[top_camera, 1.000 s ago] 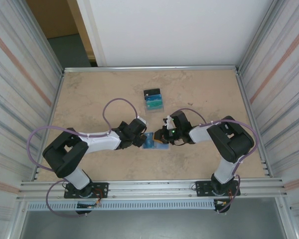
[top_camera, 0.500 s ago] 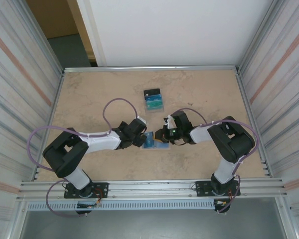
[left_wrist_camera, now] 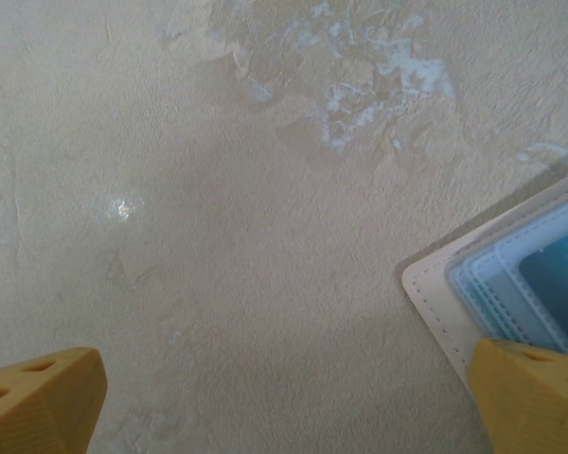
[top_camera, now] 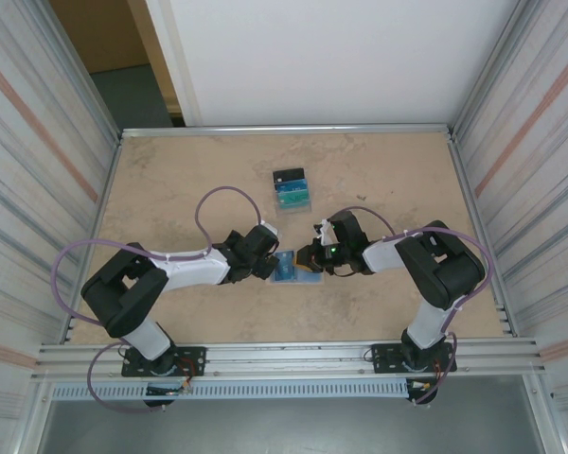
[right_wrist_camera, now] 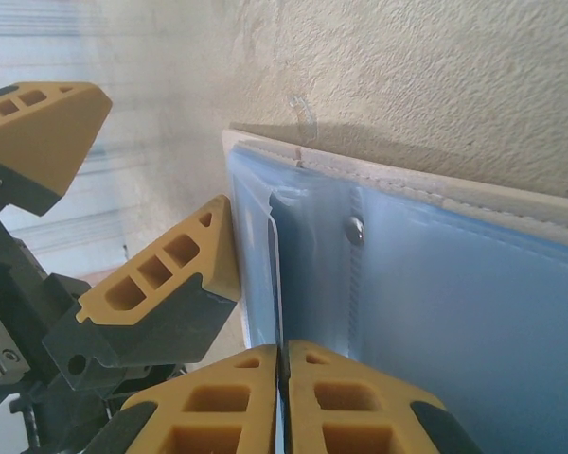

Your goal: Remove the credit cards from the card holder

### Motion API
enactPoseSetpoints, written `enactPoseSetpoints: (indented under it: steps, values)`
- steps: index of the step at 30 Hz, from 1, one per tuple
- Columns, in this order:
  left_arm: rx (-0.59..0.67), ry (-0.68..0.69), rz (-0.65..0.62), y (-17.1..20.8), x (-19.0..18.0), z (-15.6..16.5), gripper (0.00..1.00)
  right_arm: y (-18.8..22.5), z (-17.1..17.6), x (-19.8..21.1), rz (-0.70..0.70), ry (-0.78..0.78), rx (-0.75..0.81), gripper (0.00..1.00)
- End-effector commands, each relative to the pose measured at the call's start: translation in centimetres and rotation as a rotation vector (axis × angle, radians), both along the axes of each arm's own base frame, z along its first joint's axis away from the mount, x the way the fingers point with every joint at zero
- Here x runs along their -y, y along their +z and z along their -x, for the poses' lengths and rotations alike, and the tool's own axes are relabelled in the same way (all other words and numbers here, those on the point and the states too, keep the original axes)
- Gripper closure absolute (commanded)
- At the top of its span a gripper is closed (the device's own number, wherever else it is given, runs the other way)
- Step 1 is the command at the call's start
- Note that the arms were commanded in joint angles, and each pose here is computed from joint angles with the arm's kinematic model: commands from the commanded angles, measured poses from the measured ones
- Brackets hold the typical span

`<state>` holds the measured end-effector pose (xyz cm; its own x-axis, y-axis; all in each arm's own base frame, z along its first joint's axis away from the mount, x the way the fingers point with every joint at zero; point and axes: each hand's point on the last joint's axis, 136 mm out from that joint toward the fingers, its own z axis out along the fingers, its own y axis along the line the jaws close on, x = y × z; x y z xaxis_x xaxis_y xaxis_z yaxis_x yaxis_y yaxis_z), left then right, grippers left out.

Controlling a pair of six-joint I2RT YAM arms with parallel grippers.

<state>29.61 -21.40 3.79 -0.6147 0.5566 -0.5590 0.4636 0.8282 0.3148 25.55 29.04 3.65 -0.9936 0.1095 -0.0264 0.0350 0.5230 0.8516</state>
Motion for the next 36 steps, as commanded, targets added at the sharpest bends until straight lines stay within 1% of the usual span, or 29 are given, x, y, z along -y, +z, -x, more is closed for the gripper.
enactPoseSetpoints:
  steps: [1, 6, 12, 15, 18, 25, 36]
  values:
    - [-0.023, 0.009, -0.039, -0.7, -0.3, 0.4, 0.01, 0.2, 0.2, 0.3, -0.004, 0.008, 0.0, 0.9]
    - [-0.013, 0.01, -0.01, 0.2, 0.0, 0.3, 0.01, 0.1, 0.3, 0.3, -0.002, 0.012, 0.0, 0.93]
    - [0.026, 0.009, 0.101, 2.9, 1.3, 0.0, 0.01, -0.4, 0.4, 0.3, 0.009, 0.015, -0.011, 0.92]
    - [0.019, -0.015, 0.165, 3.9, 2.3, 0.1, 0.01, -0.4, 0.3, 0.3, 0.01, 0.013, -0.009, 0.91]
    - [-0.001, -0.043, 0.198, 4.1, 3.2, 0.3, 0.01, -0.4, 0.3, 0.3, 0.011, 0.011, -0.009, 0.91]
    - [-0.062, -0.065, 0.153, 2.0, 3.4, 0.7, 0.01, -0.4, 0.3, 0.2, 0.007, 0.013, -0.008, 0.9]
    - [-0.121, -0.042, 0.057, -0.4, 1.8, 1.4, 0.01, 0.2, 0.3, 0.1, -0.026, 0.006, -0.001, 0.87]
